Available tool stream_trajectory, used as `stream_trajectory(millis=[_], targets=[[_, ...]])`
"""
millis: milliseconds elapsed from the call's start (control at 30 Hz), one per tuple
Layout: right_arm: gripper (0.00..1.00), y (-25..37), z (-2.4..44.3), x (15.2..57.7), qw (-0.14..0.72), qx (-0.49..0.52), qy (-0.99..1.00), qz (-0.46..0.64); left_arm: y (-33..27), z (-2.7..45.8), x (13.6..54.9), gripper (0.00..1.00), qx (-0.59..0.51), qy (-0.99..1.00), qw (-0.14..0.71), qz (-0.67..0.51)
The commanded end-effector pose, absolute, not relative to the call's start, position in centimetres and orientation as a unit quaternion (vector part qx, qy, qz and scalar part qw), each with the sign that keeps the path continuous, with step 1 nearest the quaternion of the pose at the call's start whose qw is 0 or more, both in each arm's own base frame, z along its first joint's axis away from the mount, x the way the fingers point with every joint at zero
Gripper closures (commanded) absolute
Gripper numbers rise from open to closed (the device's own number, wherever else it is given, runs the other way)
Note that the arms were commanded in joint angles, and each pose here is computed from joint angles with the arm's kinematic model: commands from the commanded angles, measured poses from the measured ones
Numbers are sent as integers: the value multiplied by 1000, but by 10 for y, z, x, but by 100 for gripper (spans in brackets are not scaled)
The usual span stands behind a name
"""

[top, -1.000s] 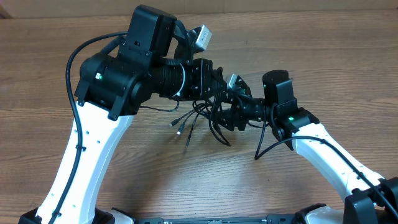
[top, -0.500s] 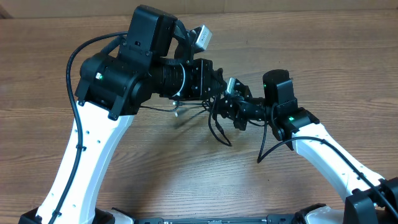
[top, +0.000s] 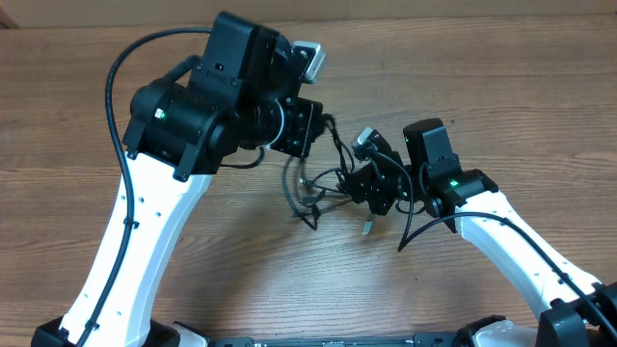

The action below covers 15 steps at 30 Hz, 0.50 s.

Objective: Untangle cables

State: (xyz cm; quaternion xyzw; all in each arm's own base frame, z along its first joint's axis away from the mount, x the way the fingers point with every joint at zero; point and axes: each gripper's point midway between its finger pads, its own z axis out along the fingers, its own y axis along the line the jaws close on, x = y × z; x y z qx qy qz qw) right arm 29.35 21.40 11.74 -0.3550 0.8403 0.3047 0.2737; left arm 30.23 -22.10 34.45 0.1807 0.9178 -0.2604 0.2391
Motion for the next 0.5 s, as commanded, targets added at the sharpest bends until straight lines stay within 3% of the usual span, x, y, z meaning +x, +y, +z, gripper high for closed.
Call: stream_trajectory(millis=[0, 167, 200, 233, 267, 300, 367, 433, 467], targets=[[96, 185, 98, 301, 244, -285, 892, 252, -155, 354, 336, 96, 164, 926, 337, -54], [96, 180, 98, 296, 215, -227, 905, 287, -95, 364, 353, 96, 101, 916, 370, 115], [96, 186, 103, 291, 209, -230, 897, 314, -90, 365, 354, 92, 96, 915, 371, 128], [96, 192, 108, 286, 203, -234, 888, 339, -87, 366, 355, 76, 91, 913, 373, 136], [96, 197, 112, 282, 199, -238, 880, 359, -85, 366, 356, 53, 89, 913, 374, 137], [96, 203, 117, 277, 194, -243, 869, 384, -84, 366, 356, 44, 87, 913, 374, 138], [96, 209, 124, 272, 188, -248, 857, 411, -84, 365, 357, 42, 86, 914, 372, 138], [96, 213, 128, 268, 183, -249, 850, 427, -86, 363, 357, 18, 88, 916, 370, 131], [96, 214, 129, 268, 179, -244, 849, 433, -90, 361, 357, 16, 92, 918, 367, 121]])
